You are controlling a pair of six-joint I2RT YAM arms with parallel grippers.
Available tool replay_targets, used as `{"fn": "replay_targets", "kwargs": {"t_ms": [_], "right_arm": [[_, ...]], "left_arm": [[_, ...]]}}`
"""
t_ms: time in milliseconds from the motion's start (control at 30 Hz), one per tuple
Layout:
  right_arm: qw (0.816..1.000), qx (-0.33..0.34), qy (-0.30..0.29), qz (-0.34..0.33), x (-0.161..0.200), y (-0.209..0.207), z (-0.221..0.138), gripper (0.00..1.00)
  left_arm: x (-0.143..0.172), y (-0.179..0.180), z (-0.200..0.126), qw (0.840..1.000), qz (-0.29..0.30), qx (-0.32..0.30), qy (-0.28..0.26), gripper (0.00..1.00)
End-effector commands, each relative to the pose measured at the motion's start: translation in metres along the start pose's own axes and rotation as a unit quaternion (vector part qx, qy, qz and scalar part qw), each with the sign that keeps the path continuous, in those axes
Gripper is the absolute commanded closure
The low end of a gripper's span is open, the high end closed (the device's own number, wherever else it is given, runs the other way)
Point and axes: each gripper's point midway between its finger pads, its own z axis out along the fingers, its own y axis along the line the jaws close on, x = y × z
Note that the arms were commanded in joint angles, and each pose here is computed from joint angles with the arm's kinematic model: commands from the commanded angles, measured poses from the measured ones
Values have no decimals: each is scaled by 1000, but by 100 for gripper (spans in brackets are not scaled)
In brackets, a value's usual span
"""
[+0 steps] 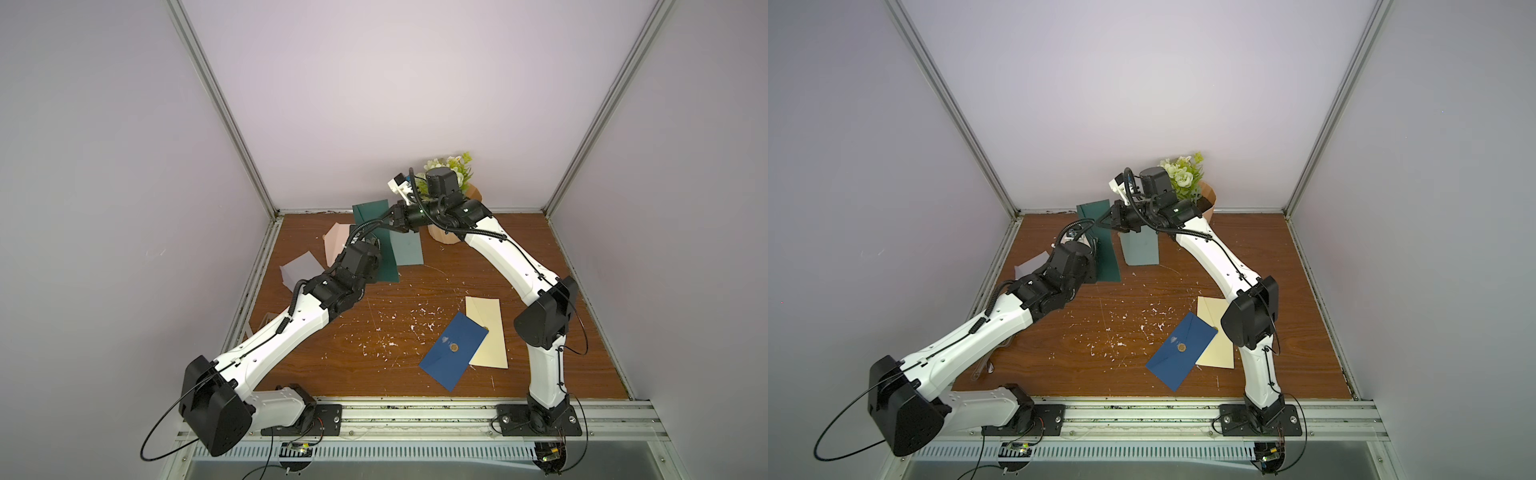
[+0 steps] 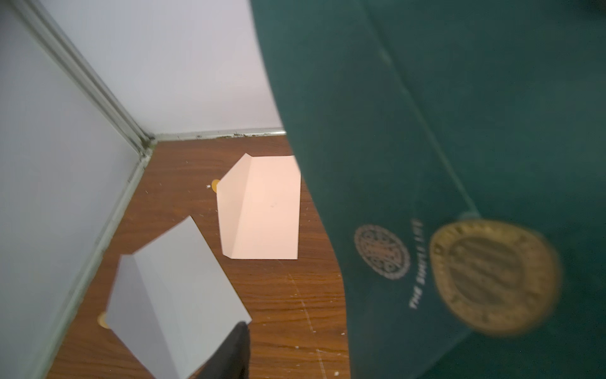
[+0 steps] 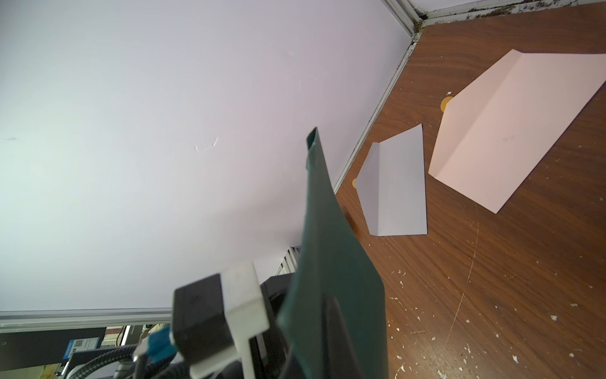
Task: Open the envelope
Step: Open the envelope flap on the envelope.
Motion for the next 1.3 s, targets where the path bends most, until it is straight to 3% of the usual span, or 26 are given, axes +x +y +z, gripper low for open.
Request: {"fn": "replay_targets", "kwargs": {"t_ms": [0, 133, 300, 400, 600, 733, 867, 1133, 1267], "right_arm": [[999, -46, -6, -26, -4, 44, -23, 100], [999, -45, -5, -27, -4, 44, -23, 100], [999, -42, -6, -30, -4, 44, -24, 100], [999, -43, -5, -30, -3, 44, -24, 100], [999, -44, -8, -31, -6, 44, -27, 100], [998, -57, -6, -34, -8, 47, -35, 100], [990, -140, 11, -31, -2, 73, -43, 100], [947, -320, 14, -16, 6, 124, -70, 100], [959, -282, 18, -3, 5, 100, -58, 100]], "left_arm": [[-20, 11, -4, 999, -8, -27, -21, 40], [-24, 13, -5, 999, -17, -29, -28, 47], [-20, 20, -5, 998, -40, -28, -29, 70], [-17, 25, -6, 998, -55, -22, -30, 77], [-2, 50, -10, 994, -101, -43, -24, 68], [9, 78, -16, 986, -156, -46, -34, 51], [14, 102, -16, 981, -181, -59, -34, 35], [5, 100, -7, 981, -187, -43, -39, 33], [2, 102, -11, 980, -190, -42, -46, 34]]}}
